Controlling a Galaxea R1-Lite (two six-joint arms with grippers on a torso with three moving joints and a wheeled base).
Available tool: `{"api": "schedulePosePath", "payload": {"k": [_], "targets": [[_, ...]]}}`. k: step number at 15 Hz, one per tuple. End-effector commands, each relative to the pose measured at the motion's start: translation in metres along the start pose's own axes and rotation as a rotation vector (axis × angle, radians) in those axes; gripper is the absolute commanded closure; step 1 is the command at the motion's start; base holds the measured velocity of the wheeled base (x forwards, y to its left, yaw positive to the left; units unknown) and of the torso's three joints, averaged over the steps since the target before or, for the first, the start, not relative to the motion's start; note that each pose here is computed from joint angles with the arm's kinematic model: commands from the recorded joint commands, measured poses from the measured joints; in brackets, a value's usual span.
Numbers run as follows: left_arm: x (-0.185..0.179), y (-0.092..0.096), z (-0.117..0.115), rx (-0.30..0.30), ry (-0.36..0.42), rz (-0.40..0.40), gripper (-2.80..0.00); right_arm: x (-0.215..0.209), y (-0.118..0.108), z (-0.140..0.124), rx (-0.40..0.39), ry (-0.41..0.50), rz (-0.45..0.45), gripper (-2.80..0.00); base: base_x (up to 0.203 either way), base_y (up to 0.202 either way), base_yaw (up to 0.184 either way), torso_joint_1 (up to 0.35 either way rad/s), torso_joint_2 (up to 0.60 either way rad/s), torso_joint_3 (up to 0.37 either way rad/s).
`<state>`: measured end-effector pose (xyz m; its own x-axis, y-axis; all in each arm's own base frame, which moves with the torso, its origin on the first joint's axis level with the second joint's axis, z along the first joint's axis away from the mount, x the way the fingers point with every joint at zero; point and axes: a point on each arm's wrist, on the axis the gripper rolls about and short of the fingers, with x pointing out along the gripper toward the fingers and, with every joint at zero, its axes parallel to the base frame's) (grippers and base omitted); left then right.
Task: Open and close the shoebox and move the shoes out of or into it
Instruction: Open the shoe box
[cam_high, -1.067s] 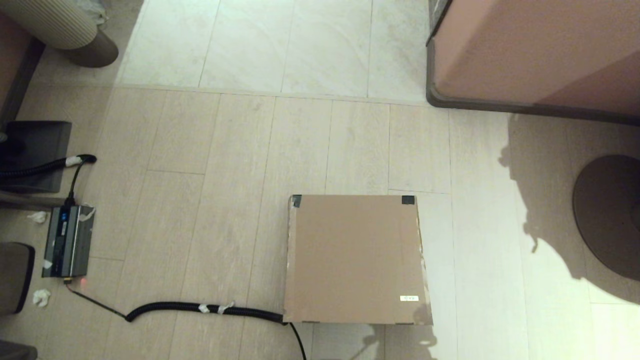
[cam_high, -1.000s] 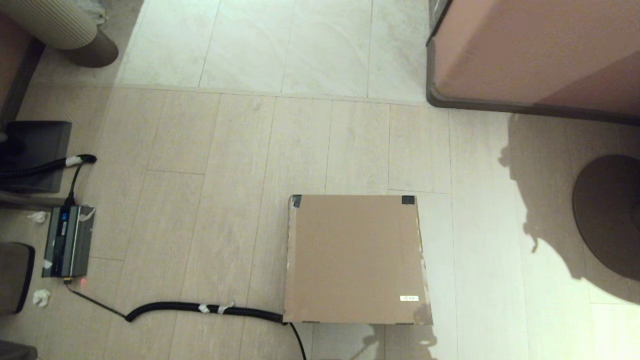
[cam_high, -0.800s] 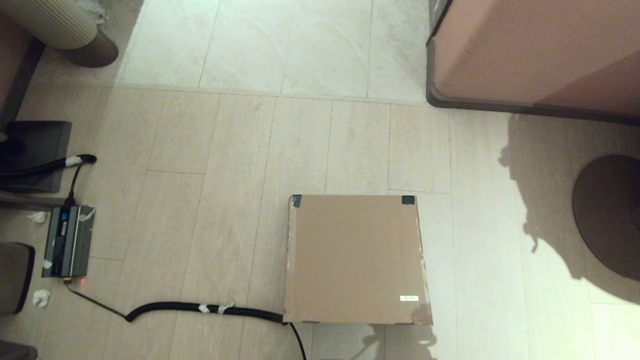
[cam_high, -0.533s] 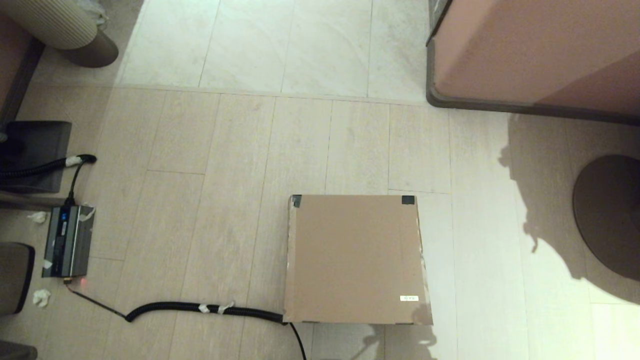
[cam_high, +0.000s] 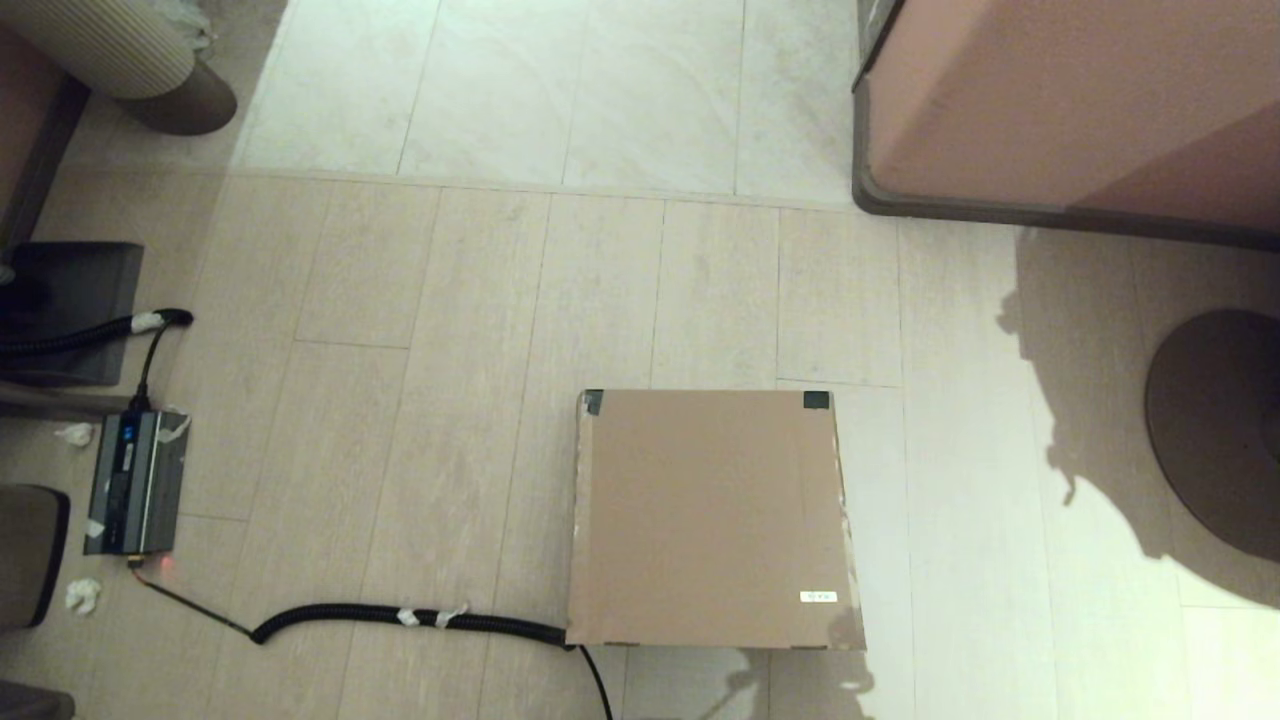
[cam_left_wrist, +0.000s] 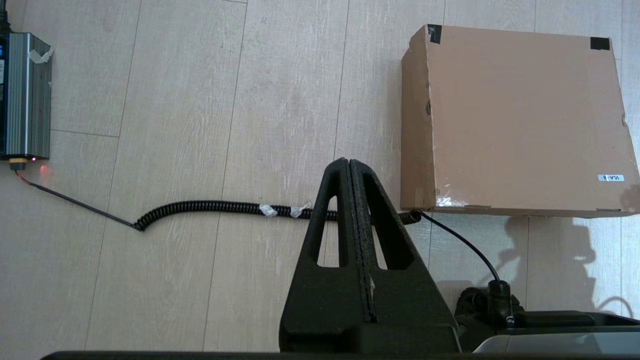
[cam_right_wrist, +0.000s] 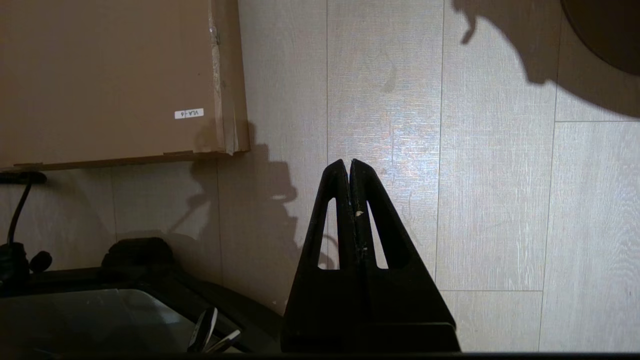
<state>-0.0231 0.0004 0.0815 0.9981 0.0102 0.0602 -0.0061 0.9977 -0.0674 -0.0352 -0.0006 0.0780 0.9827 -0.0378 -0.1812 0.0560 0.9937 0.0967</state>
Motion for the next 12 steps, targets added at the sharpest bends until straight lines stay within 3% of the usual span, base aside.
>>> {"api": "schedulePosePath", "payload": {"k": [1,8,10,12], "targets": [[0.0012,0.0003,-0.0051,0.0,0.019,0.002,0.0,0.0001,0.0,-0.0001,0.003,0.003,-0.002,0.0,0.0,0.0,0.0,0.0,0.0,0.0],[0.0012,0.0003,-0.0052,0.004,0.02,0.0,0.0,0.0001,0.0,-0.0001,-0.001,0.003,-0.001,0.0,0.0,0.0,0.0,0.0,0.0,0.0],[0.0012,0.0001,-0.0054,0.041,0.022,-0.008,0.0,0.0002,0.0,-0.0003,-0.021,0.004,-0.001,0.0,0.0,0.0,0.0,0.0,0.0,0.0],[0.0011,0.0,-0.005,0.028,0.02,-0.013,0.0,0.0003,-0.0002,-0.0004,-0.007,0.003,-0.011,0.0,0.0,0.0,0.0,0.0,0.0,0.0]]}}
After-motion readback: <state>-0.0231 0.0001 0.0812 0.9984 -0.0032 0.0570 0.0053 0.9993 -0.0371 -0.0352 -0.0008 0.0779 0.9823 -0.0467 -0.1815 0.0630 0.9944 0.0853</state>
